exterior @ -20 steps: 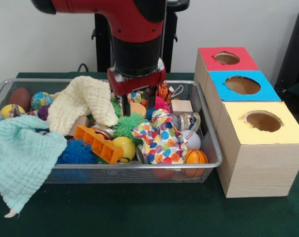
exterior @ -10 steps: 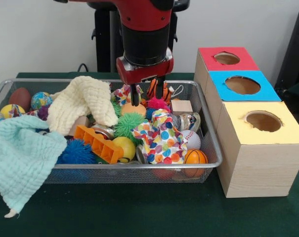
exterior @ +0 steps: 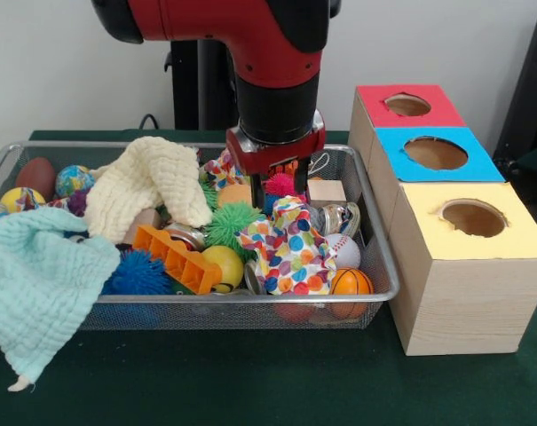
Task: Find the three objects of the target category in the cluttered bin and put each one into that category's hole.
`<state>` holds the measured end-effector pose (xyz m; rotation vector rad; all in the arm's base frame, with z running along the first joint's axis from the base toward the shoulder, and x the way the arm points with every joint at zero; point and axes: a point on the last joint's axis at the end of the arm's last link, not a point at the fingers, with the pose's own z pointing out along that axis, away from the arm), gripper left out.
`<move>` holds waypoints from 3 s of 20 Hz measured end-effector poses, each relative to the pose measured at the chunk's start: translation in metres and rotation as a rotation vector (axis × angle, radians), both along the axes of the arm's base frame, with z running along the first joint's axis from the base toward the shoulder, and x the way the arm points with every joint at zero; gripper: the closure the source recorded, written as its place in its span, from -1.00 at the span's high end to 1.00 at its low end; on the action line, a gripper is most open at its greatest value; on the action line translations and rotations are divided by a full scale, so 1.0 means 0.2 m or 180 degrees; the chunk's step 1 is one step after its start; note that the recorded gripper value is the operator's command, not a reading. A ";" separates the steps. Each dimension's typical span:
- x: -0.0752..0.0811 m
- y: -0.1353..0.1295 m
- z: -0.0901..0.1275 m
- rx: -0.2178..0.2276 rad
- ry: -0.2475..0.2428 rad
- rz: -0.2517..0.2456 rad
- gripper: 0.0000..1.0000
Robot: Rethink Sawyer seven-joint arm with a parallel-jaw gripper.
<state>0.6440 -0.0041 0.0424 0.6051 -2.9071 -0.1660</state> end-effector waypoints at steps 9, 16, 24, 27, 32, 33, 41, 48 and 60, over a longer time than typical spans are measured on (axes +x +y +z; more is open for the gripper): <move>0.12 -0.03 -0.01 -0.0025 -0.0114 -0.0038 1.00; 0.27 -0.01 0.05 -0.0076 -0.0147 -0.0019 1.00; 0.40 0.00 0.14 -0.0128 -0.0242 -0.0008 1.00; 0.43 -0.01 0.14 -0.0136 -0.0276 -0.0021 1.00; 0.48 -0.04 0.11 -0.0135 -0.0317 -0.0063 1.00; 0.49 -0.05 0.10 -0.0133 -0.0317 -0.0072 1.00; 0.46 -0.10 -0.01 -0.0097 -0.0235 -0.0138 1.00; 0.42 -0.18 -0.09 -0.0070 -0.0159 -0.0217 1.00; 0.37 -0.23 -0.20 -0.0034 -0.0049 -0.0272 1.00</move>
